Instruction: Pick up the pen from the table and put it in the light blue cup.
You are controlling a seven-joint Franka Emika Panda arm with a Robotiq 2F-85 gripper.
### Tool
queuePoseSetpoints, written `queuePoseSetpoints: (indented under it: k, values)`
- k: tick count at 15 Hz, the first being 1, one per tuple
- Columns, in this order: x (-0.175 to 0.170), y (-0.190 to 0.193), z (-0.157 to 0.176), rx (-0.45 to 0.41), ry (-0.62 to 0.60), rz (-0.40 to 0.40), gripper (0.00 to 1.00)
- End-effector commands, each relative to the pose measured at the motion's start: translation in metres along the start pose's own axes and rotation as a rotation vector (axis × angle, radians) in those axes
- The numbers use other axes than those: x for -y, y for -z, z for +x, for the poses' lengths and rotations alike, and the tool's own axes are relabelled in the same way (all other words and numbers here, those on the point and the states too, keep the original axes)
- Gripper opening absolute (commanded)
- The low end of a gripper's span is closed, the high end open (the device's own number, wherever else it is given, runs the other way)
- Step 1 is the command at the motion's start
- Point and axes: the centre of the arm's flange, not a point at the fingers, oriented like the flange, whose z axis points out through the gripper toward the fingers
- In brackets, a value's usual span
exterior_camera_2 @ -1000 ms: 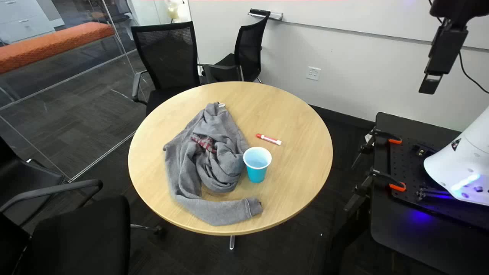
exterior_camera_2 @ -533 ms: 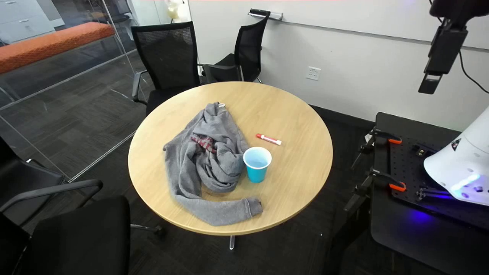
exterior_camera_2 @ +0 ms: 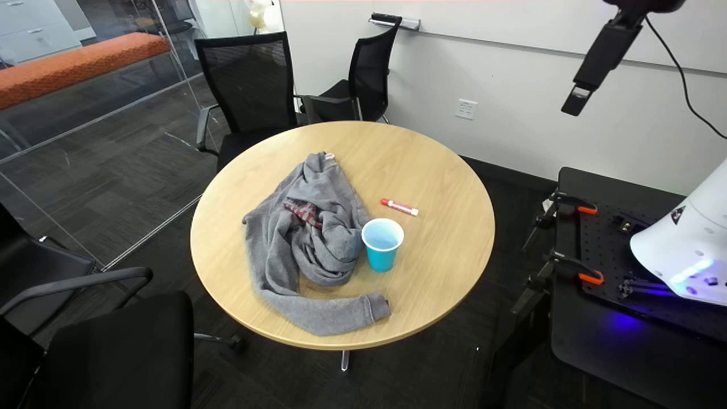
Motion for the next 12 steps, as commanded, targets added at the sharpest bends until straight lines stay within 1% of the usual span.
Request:
queuePoseSetpoints:
  k: [1, 6, 8, 10, 12]
  values:
    - [-0.002, -0.017, 0.04, -0.08, -0.063, -0.035, 1.0]
    - [-0.021, -0.055, 0.096, -0.142, -0.076, -0.049, 1.0]
    - [-0.026, -0.076, 0.116, -0.157, -0.085, -0.072, 1.0]
    - [-0.032, -0.097, 0.132, -0.18, -0.092, -0.079, 1.0]
    - [-0.037, -0.117, 0.146, -0.178, -0.079, -0.08, 1.0]
